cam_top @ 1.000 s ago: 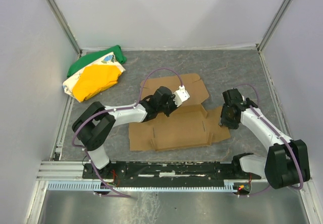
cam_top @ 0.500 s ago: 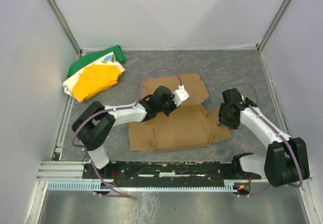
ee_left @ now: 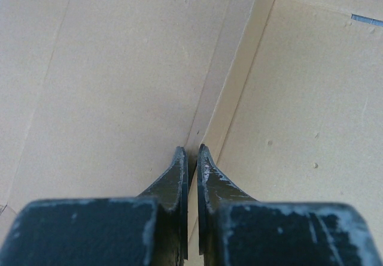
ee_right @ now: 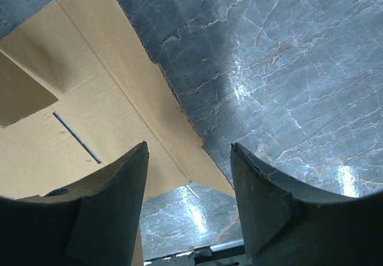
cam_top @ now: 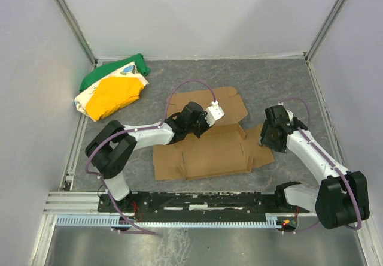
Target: Fold the paper box
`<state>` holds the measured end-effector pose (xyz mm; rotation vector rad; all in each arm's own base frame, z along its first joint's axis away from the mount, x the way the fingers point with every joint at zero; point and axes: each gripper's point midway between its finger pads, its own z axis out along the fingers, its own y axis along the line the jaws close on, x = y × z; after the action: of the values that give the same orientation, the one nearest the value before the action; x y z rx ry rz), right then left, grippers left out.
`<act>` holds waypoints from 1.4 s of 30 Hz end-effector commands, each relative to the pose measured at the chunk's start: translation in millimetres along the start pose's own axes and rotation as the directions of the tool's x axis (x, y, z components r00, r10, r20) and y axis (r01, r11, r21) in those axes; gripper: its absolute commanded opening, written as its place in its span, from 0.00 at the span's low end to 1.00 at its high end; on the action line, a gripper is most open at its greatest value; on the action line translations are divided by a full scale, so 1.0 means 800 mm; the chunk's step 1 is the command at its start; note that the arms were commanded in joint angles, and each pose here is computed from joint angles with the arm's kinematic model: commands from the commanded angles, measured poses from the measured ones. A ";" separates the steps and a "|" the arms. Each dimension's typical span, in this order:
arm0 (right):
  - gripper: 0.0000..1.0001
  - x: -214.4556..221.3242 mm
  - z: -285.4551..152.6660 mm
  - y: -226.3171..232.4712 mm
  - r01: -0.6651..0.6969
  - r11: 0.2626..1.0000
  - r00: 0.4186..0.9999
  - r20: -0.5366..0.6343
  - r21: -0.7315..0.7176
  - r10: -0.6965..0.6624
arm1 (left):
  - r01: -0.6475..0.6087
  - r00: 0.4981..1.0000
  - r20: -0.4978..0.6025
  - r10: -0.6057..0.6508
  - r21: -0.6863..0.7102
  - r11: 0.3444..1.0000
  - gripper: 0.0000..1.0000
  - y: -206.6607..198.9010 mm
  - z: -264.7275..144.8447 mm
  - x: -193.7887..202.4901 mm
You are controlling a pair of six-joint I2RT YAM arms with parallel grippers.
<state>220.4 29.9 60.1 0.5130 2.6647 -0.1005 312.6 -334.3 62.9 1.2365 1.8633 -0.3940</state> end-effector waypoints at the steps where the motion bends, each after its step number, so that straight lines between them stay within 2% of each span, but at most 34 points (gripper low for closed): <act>1: 0.66 -0.009 0.004 0.006 -0.007 1.000 1.000 0.020 -0.013 0.007 | 0.085 0.973 -0.219 -0.069 0.063 0.994 0.03 -0.028 -0.002 0.089; 7: 0.64 0.000 0.012 0.026 0.039 0.995 0.999 -0.033 -0.096 -0.042 | 0.085 0.973 -0.221 -0.069 0.065 0.994 0.03 -0.029 -0.001 0.090; 10: 0.58 0.007 0.016 0.036 0.052 0.989 0.996 -0.063 -0.139 -0.061 | 0.087 0.972 -0.224 -0.070 0.068 0.994 0.03 -0.030 0.000 0.090; 12: 0.51 0.008 0.016 0.040 0.054 0.986 0.996 -0.064 -0.158 -0.065 | 0.087 0.972 -0.226 -0.070 0.067 0.994 0.03 -0.029 0.000 0.091; 16: 0.23 0.006 0.008 0.047 0.061 0.977 0.997 -0.042 -0.202 -0.071 | 0.087 0.972 -0.226 -0.070 0.068 0.994 0.03 -0.030 0.000 0.091; 20: 0.12 0.005 -0.001 0.049 0.062 0.973 0.997 -0.033 -0.224 -0.071 | 0.088 0.971 -0.227 -0.071 0.068 0.994 0.03 -0.030 0.001 0.091; 28: 0.12 -0.007 -0.036 0.060 0.076 0.951 0.997 0.003 -0.299 -0.079 | 0.091 0.970 -0.232 -0.073 0.069 0.993 0.03 -0.030 0.001 0.093; 37: 0.12 -0.004 -0.061 0.092 0.054 0.898 0.997 -0.032 -0.437 -0.075 | 0.097 0.968 -0.240 -0.078 0.065 0.993 0.03 -0.030 0.002 0.095; 42: 0.12 0.003 -0.072 0.110 0.088 0.872 0.993 -0.029 -0.481 -0.117 | 0.097 0.967 -0.243 -0.078 0.066 0.993 0.03 -0.030 0.004 0.096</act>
<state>219.9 88.0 86.7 0.2861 2.6931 0.3557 316.0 -334.4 60.9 1.2317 1.8661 -0.3932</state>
